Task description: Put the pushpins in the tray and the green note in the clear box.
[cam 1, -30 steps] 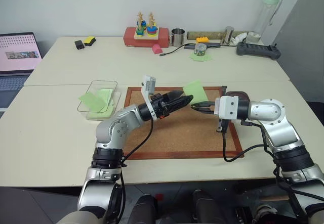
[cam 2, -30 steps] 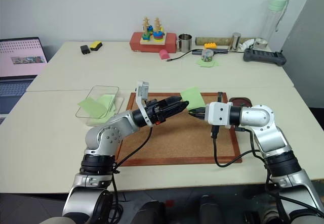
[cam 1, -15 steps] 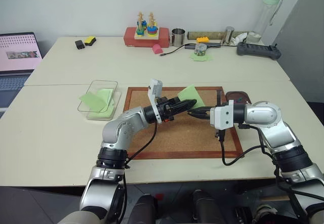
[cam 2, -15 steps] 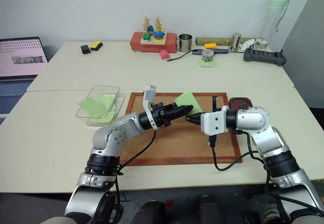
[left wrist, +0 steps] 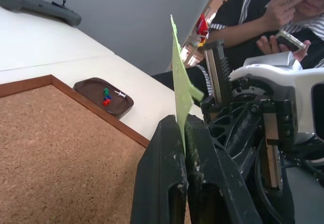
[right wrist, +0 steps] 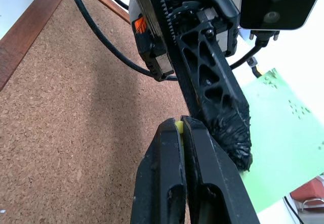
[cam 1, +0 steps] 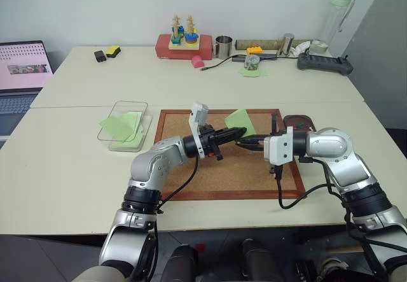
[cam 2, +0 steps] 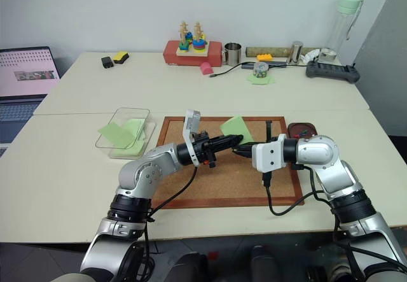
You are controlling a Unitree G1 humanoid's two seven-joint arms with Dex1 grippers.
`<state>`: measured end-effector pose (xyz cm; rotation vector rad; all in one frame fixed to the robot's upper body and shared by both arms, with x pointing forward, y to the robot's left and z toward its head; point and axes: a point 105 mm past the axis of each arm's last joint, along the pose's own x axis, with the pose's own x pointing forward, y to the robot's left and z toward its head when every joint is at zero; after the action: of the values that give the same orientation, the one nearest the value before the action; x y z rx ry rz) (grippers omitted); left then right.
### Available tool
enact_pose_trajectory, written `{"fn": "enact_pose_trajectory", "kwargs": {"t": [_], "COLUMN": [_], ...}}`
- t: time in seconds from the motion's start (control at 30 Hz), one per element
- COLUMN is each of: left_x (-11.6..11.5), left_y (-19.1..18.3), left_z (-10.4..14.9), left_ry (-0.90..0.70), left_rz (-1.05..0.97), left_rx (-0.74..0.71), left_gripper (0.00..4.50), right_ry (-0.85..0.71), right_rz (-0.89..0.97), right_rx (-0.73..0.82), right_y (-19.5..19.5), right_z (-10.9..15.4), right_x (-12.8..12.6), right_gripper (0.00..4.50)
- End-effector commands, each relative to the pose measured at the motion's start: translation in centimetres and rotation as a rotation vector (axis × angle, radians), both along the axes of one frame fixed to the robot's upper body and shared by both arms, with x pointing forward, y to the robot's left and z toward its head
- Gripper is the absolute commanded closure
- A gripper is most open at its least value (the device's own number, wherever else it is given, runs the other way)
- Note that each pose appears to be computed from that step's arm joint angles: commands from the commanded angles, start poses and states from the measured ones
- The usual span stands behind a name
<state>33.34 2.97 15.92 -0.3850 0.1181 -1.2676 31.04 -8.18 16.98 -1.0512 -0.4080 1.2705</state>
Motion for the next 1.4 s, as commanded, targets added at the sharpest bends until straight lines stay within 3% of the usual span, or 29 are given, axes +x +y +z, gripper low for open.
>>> {"fn": "enact_pose_trajectory", "kwargs": {"t": [0.03,0.53,0.73,0.93,1.23,1.4], "left_x": [0.3,2.0,1.8,0.7,-0.6,-0.9], "left_y": [0.0,0.4,1.0,2.2,2.9,2.8], "left_z": [-0.1,-1.6,0.4,1.7,2.5,2.3], "left_ry": [-0.042,-0.043,-0.109,-0.136,-0.141,-0.134], "left_rz": [0.027,0.138,0.182,0.227,0.256,0.265], "left_rx": [0.025,0.049,0.008,-0.024,-0.036,-0.036], "left_gripper": [4.39,4.39,4.39,4.39,4.39,4.50], "right_ry": [-0.064,-0.131,0.048,0.230,0.423,0.442], "right_rz": [0.013,0.003,-0.442,-0.880,-1.061,-1.061], "right_rx": [0.019,0.099,0.290,0.419,0.490,0.499], "right_y": [0.1,-2.0,-8.2,-14.3,-16.5,-16.3], "right_z": [1.4,4.2,4.2,1.0,-2.3,-2.7], "right_x": [0.0,-1.4,3.2,7.1,9.0,9.5], "right_gripper": [4.50,4.50,4.50,4.50,4.50,3.47]}}
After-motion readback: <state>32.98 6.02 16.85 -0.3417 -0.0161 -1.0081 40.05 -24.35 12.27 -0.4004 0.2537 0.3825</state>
